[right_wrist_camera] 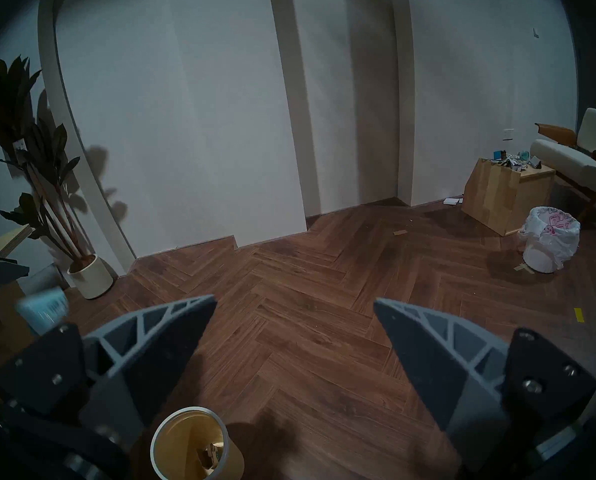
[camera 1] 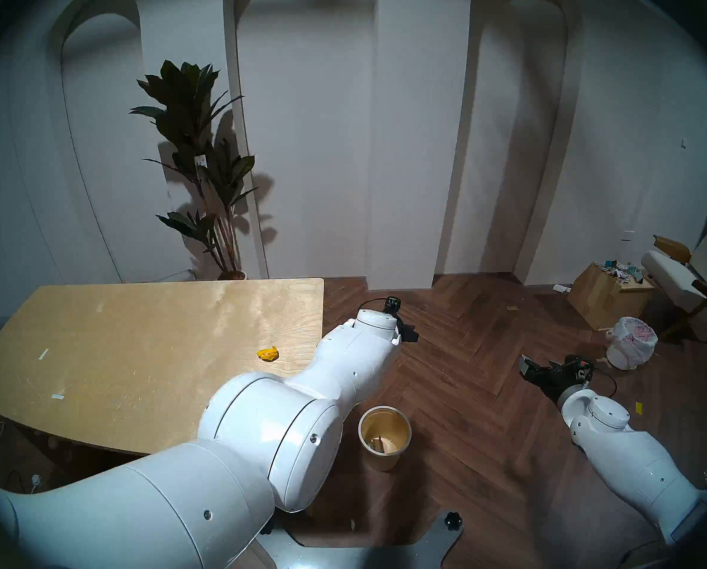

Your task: Put the trash into the trash bin on the ground

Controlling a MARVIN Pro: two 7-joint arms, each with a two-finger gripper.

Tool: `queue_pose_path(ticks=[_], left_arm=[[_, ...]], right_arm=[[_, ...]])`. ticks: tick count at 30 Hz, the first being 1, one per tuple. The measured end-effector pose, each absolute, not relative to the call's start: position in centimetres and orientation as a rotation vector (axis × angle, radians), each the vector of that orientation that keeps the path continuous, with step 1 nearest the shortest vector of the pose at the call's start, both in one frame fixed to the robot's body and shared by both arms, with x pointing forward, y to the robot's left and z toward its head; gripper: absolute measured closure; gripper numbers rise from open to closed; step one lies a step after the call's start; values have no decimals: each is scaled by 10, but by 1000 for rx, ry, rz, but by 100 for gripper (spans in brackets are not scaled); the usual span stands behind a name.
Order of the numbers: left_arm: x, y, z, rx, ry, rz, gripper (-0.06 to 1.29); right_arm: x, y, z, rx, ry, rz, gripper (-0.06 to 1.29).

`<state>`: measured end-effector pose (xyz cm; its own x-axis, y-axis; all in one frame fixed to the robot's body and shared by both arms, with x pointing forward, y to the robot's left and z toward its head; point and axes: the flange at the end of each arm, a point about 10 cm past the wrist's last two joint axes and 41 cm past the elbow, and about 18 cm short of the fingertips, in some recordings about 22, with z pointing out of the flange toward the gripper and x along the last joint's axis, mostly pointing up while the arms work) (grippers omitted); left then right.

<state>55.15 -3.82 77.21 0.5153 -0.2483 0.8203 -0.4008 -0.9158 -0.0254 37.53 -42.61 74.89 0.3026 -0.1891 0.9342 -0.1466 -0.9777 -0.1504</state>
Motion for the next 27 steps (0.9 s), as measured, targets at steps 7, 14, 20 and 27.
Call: queue_pose_path(ticks=[7, 14, 20, 27], left_arm=[[552, -38, 772, 2583, -555, 1362, 15], [553, -39, 775, 2577, -548, 1369, 4], [558, -41, 785, 2562, -544, 1391, 2], [572, -42, 809, 2535, -540, 1446, 2]], right_arm=[[378, -425, 748, -2500, 317, -1807, 0], [380, -423, 747, -2493, 310, -1809, 0], [383, -420, 747, -2482, 302, -1815, 0], [390, -415, 749, -2457, 285, -1830, 0]])
